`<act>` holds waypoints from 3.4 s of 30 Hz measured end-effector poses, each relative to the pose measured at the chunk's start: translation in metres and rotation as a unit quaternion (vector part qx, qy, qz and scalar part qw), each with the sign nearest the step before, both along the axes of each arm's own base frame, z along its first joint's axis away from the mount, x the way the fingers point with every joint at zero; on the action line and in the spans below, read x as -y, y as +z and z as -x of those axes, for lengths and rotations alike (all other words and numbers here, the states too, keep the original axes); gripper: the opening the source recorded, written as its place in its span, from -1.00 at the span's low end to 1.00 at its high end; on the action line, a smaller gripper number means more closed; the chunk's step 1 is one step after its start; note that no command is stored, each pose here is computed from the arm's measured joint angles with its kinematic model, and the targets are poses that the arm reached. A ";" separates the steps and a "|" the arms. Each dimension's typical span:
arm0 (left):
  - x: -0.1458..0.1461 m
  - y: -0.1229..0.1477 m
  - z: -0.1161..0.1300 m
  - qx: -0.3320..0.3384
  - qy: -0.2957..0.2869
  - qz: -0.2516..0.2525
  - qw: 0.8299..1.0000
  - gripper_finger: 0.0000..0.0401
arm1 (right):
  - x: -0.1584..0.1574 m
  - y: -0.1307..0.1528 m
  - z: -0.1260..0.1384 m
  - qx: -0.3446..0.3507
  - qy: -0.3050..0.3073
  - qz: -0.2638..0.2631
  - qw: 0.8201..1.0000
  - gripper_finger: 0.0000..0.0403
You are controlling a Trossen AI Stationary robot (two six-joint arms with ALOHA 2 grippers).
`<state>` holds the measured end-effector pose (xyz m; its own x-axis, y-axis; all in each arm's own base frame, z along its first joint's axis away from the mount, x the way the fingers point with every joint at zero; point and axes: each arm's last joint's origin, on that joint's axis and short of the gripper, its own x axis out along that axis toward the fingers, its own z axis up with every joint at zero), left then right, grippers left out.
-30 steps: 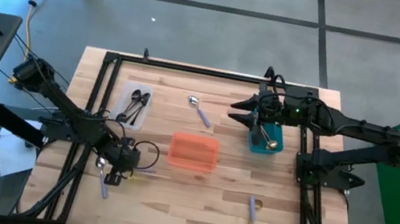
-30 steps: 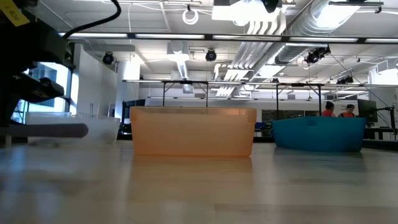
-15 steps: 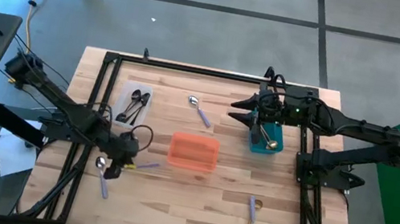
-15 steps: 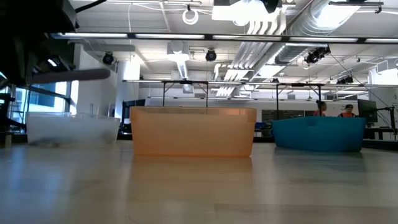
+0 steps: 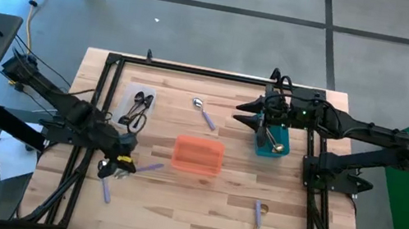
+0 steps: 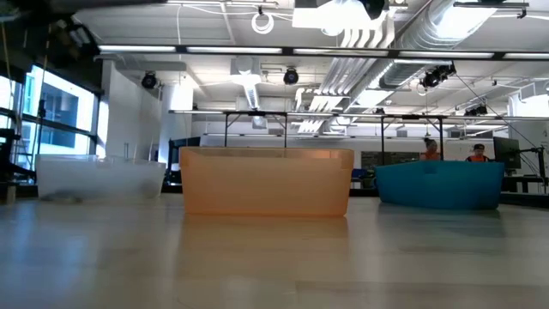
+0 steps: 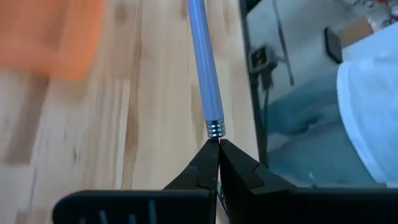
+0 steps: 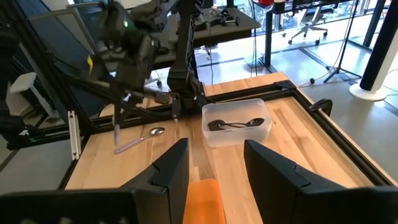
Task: Sort silverware by color (type)
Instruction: Put the bottom left violet spoon into the orange bin
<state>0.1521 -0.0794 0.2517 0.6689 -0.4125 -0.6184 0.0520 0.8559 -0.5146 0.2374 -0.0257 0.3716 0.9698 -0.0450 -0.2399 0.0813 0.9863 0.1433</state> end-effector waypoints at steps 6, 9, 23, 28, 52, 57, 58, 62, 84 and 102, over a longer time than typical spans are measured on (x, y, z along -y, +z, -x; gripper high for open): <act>-0.013 0.040 -0.010 0.088 0.036 -0.041 0.995 -1.00 | 0.000 0.000 0.000 0.000 0.000 0.000 1.000 -0.31; -0.023 0.061 -0.013 0.132 0.057 -0.073 0.987 -1.00 | 0.000 0.000 0.000 0.000 0.000 0.000 1.000 -0.31; -0.079 0.132 -0.014 0.268 0.159 -0.250 0.917 -1.00 | 0.000 0.005 -0.001 0.030 -0.003 -0.009 1.000 -0.31; -0.093 0.137 -0.019 0.310 0.202 -0.287 0.884 -1.00 | 0.000 0.012 -0.004 0.067 -0.003 -0.005 0.998 -0.31; -0.105 0.073 -0.064 0.398 0.208 -0.203 0.870 -1.00 | 0.007 -0.015 -0.067 0.118 0.004 -0.036 0.992 -0.31; -0.106 0.075 -0.065 0.412 0.205 -0.217 0.861 -1.00 | 0.007 -0.010 -0.066 0.138 0.006 -0.029 0.990 -0.31; -0.106 0.075 -0.065 0.411 0.205 -0.217 0.862 -1.00 | 0.007 -0.009 -0.066 0.142 0.006 -0.028 0.989 -0.31; -0.105 0.075 -0.065 0.413 0.197 -0.213 0.863 -1.00 | 0.007 -0.007 -0.066 0.154 0.008 -0.019 0.988 -0.31; -0.103 0.074 -0.065 0.410 0.191 -0.202 0.869 -1.00 | 0.007 -0.007 -0.066 0.153 0.009 -0.009 0.988 -0.31; -0.102 0.073 -0.066 0.408 0.188 -0.202 0.870 -1.00 | 0.007 -0.007 -0.066 0.153 0.009 -0.009 0.988 -0.31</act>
